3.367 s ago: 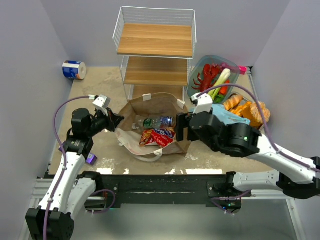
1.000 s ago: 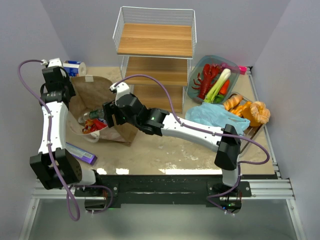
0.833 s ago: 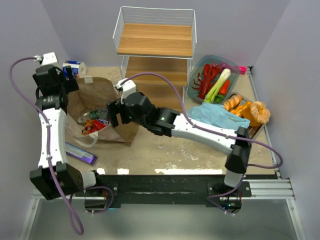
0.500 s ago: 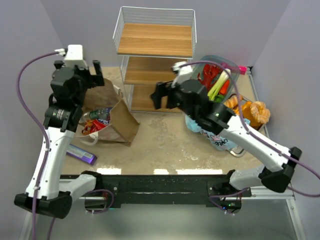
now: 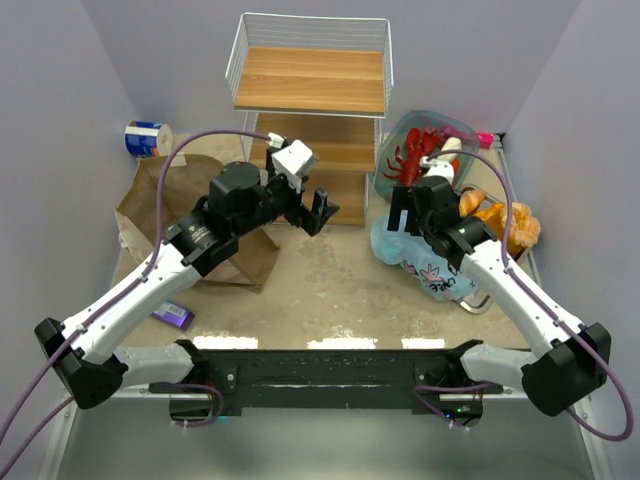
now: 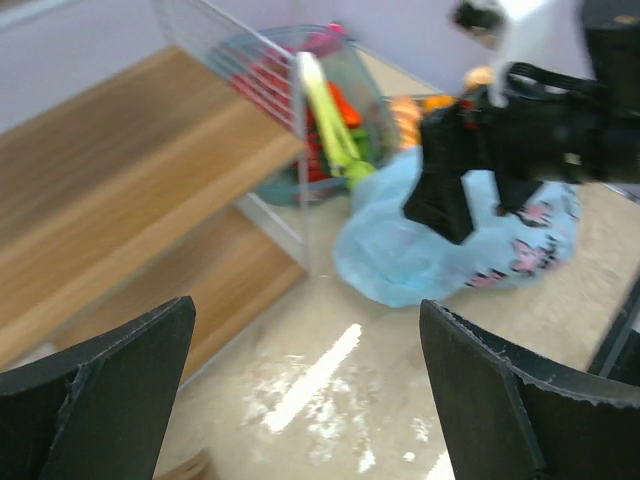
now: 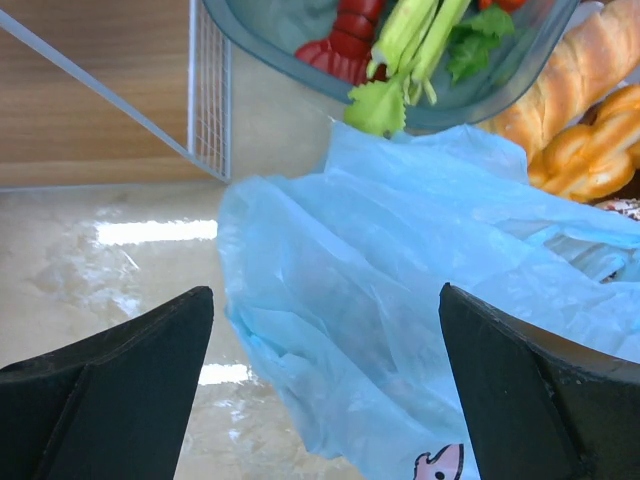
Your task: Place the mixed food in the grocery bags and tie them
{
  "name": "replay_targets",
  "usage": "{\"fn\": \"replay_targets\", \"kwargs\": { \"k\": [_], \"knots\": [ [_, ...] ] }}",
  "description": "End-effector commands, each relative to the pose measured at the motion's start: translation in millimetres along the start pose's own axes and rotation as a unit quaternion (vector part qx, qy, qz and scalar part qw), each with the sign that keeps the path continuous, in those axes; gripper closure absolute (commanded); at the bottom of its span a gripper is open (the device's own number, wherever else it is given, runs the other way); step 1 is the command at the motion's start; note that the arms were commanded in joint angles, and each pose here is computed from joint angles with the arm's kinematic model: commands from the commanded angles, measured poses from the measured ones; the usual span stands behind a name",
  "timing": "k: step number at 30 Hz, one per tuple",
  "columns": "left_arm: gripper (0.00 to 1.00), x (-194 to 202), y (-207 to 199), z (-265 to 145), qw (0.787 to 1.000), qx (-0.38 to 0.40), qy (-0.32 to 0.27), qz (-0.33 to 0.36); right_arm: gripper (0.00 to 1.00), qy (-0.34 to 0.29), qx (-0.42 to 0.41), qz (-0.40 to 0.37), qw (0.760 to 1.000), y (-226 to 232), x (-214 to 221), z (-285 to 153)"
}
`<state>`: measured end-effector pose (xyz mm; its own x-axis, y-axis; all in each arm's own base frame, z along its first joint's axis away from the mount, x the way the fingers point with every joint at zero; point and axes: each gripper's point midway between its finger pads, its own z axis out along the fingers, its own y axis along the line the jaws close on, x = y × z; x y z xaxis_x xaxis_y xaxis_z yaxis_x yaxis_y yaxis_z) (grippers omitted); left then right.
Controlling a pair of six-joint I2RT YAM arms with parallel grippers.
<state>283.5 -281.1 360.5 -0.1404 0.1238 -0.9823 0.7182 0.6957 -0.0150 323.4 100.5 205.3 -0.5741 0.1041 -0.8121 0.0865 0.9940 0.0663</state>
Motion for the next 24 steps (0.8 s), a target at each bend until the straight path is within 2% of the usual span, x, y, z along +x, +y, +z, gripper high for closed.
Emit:
{"fn": "replay_targets", "kwargs": {
  "k": [1, 5, 10, 11, 12, 13, 14, 15, 17, 19, 21, 24],
  "knots": [
    [0.0, -5.3, -47.5, 0.2, 0.99, 0.132, -0.052, -0.017, 0.01, 0.004, 0.035, -0.011, 0.999, -11.3, 2.3, 8.4],
    [0.0, 34.0, -47.5, 14.3, 0.99, 0.134, -0.026, -0.018, 0.01, 0.023, 0.068, -0.026, 0.997, -20.5, 15.9, 20.1],
    [0.0, 53.3, -61.9, 19.7, 0.984, 0.173, -0.003, -0.042, 0.02, 0.051, 0.105, -0.054, 0.992, -30.1, 35.9, 39.0],
    [0.0, 54.5, -62.5, 19.9, 0.984, 0.174, -0.001, -0.044, 0.07, 0.06, 0.103, -0.062, 0.991, -28.9, 39.9, 42.5],
    [0.0, 55.6, -62.5, 19.9, 0.984, 0.174, 0.001, -0.044, 0.16, 0.064, 0.097, -0.068, 0.991, -26.6, 42.0, 45.3],
    [0.0, 56.0, -61.8, 20.3, 0.984, 0.172, 0.001, -0.045, 0.31, 0.071, 0.091, -0.075, 0.99, -24.5, 44.4, 46.9],
    [0.0, 48.0, -61.0, 19.8, 0.984, 0.171, -0.017, -0.04, 0.6, 0.08, 0.089, -0.085, 0.989, -23.9, 46.6, 47.9],
    [0.0, 48.1, -60.1, 19.8, 0.985, 0.168, -0.017, -0.037, 0.75, 0.085, 0.09, -0.09, 0.988, -23.8, 42.3, 43.1],
    [0.0, 44.3, -58.4, 17.2, 0.986, 0.164, -0.023, -0.033, 0.93, 0.074, 0.069, -0.093, 0.991, -19.5, 28.3, 29.0],
    [0.0, 39.1, -57.9, 13.8, 0.986, 0.163, -0.03, -0.026, 0.99, 0.062, 0.007, -0.084, 0.995, -1.8, 15.4, 9.9],
    [0.0, 36.4, -59.2, 11.1, 0.984, 0.173, -0.036, 0.004, 1.0, 0.029, -0.078, -0.072, 0.994, 18.1, -4.0, -21.7],
    [0.0, 33.5, -62.3, -0.6, 0.981, 0.186, -0.034, 0.03, 1.0, -0.016, -0.158, -0.065, 0.985, 33.3, -22.6, -59.7]
  ]
}}
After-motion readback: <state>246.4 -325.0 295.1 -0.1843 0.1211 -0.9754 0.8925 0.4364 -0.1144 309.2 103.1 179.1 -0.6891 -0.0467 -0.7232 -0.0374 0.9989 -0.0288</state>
